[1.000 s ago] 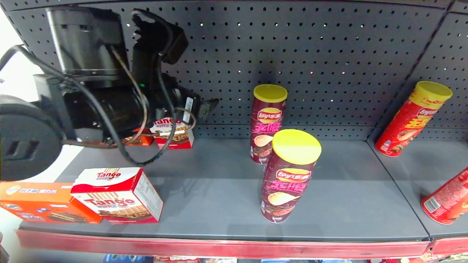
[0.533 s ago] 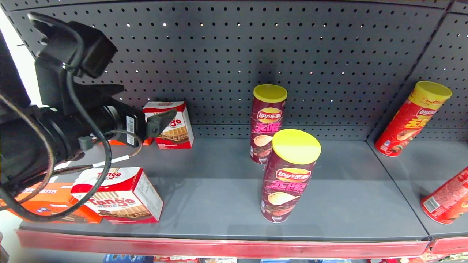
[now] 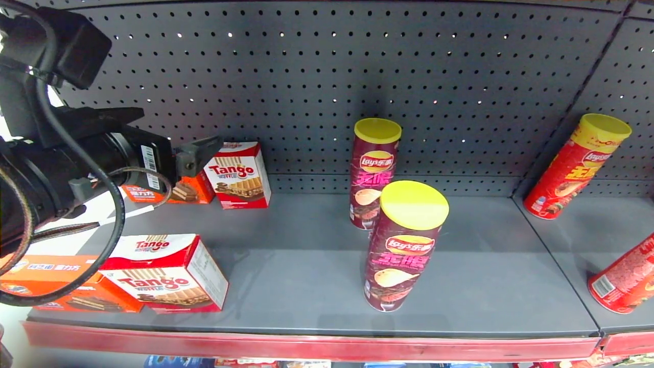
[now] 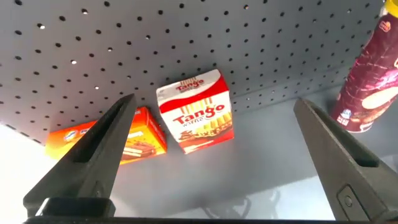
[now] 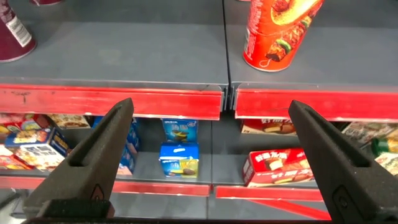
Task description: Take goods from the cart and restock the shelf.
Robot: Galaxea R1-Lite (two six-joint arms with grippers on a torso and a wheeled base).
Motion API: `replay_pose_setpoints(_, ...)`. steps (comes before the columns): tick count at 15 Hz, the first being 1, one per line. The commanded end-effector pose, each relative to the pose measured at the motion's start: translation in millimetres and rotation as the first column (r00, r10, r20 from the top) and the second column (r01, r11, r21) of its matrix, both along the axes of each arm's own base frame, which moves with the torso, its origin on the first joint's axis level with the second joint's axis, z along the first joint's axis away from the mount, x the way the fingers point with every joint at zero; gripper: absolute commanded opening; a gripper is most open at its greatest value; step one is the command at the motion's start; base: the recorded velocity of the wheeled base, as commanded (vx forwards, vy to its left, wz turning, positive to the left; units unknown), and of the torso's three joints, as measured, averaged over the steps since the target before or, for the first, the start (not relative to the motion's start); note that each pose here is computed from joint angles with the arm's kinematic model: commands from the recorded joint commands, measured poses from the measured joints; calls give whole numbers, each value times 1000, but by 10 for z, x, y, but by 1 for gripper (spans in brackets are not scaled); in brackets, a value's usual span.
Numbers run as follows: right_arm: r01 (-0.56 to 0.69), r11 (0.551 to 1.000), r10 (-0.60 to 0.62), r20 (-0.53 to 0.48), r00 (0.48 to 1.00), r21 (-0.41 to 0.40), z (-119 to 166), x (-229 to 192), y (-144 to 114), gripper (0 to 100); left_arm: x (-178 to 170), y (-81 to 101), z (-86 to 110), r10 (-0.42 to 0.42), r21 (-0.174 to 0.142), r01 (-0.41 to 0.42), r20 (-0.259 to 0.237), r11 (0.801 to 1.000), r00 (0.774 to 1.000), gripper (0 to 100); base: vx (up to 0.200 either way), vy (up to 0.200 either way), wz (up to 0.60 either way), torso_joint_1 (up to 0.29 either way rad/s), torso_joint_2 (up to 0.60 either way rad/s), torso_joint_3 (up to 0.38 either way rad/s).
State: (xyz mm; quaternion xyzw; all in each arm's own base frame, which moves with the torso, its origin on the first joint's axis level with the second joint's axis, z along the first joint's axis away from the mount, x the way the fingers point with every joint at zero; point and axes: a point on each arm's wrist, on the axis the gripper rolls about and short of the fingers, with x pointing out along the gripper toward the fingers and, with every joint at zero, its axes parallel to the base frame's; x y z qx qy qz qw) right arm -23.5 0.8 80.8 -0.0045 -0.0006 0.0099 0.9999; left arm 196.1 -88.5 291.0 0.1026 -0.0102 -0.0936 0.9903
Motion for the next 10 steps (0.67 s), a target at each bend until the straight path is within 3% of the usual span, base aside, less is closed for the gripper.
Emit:
replay_pose_setpoints(1,-7,1000,8,-85,996,7,764,74,2,100,-13,3,-17,-2,1,2,-4,1000,1000,100,0,0,0,0,0,0)
replay_pose_setpoints(4,-252,967,253,-99,962,26,959,133,33,100,-7,3,-34,-2,6,2,-9,1000,1000,100,0,0,0,0,0,0)
replay_pose_setpoints(6,-455,887,461,-186,868,73,1102,351,88,100,2,4,-32,6,27,-6,-5,1000,1000,100,0,0,0,0,0,0)
replay_pose_setpoints(7,-492,867,498,-215,840,84,1151,444,112,100,6,2,-30,7,27,-7,-5,1000,1000,100,0,0,0,0,0,0)
replay_pose_setpoints(8,-561,822,564,-273,780,95,1263,673,199,100,10,0,-41,7,30,-7,-7,1000,1000,100,0,0,0,0,0,0)
replay_pose_setpoints(10,-574,816,563,-327,759,74,1311,938,341,100,10,0,-25,6,21,-6,12,1000,1000,100,0,0,0,0,0,0)
